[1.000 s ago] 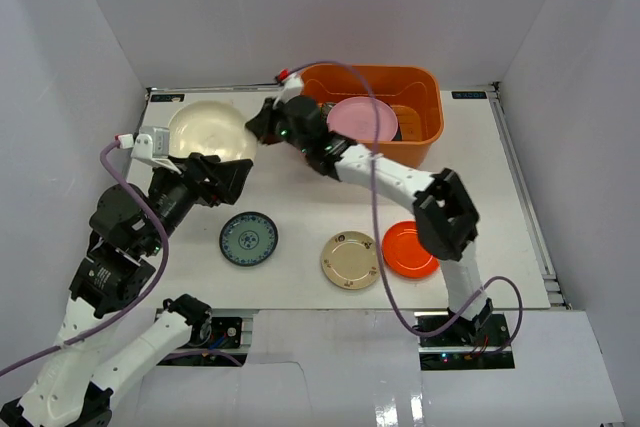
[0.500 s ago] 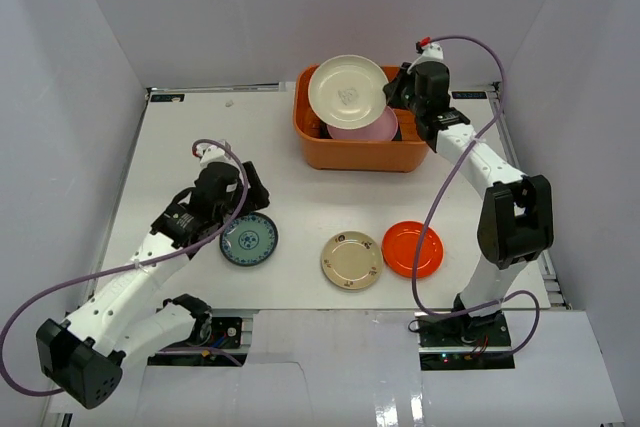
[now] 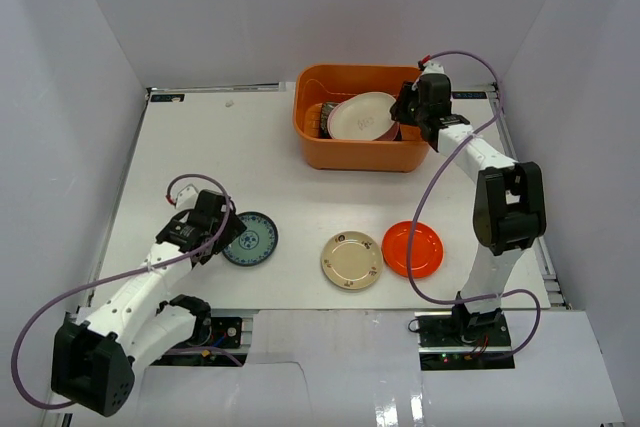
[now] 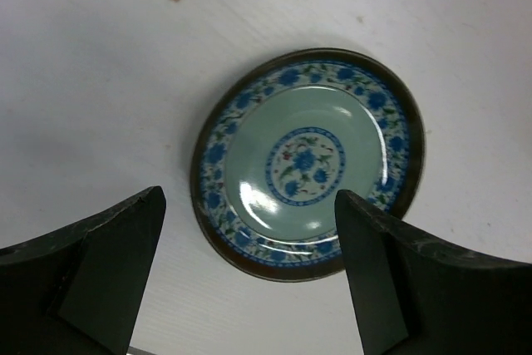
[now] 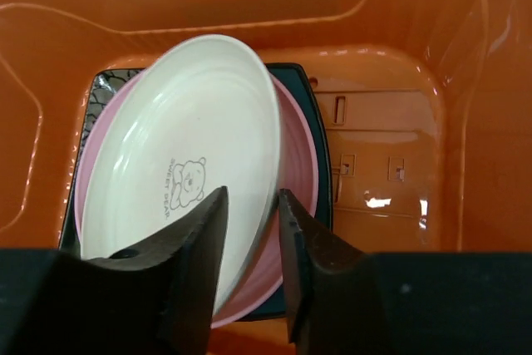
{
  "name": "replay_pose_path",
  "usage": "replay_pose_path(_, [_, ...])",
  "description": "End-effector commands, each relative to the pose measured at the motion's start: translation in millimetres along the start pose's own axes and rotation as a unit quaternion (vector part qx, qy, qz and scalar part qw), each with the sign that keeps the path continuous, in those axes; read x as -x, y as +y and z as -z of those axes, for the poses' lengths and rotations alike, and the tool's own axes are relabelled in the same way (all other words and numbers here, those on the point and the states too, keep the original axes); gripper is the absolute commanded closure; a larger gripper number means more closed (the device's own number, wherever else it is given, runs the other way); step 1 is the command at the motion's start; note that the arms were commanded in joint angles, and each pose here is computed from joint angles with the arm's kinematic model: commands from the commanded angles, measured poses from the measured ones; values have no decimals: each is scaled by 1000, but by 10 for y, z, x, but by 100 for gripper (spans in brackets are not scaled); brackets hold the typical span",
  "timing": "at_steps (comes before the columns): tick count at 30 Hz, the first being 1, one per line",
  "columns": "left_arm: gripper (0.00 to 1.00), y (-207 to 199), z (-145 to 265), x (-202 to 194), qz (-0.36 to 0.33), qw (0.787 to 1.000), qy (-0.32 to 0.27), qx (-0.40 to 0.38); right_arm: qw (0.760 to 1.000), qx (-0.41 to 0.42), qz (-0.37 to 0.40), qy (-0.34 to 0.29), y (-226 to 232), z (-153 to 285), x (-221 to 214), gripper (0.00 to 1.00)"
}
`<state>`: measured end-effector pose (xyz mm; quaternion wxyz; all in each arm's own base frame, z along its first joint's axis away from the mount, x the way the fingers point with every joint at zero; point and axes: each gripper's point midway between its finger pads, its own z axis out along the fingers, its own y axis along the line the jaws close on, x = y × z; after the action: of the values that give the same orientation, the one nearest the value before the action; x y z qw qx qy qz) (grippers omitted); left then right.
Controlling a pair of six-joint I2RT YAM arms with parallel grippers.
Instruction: Place the plates into the plastic bin on the countertop
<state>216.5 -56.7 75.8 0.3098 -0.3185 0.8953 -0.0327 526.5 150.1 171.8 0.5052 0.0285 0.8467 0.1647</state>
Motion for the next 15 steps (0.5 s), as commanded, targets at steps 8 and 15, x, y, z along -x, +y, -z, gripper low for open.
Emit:
replay_pose_path(8, [7,206,-225,-212,95,995,26,-9,995,89,6,-44,409,315,474,29])
replay_pose_path(15, [18,114,-364,-321,99,993,34,-47,975,205,-58,-62,808,1025,374,15])
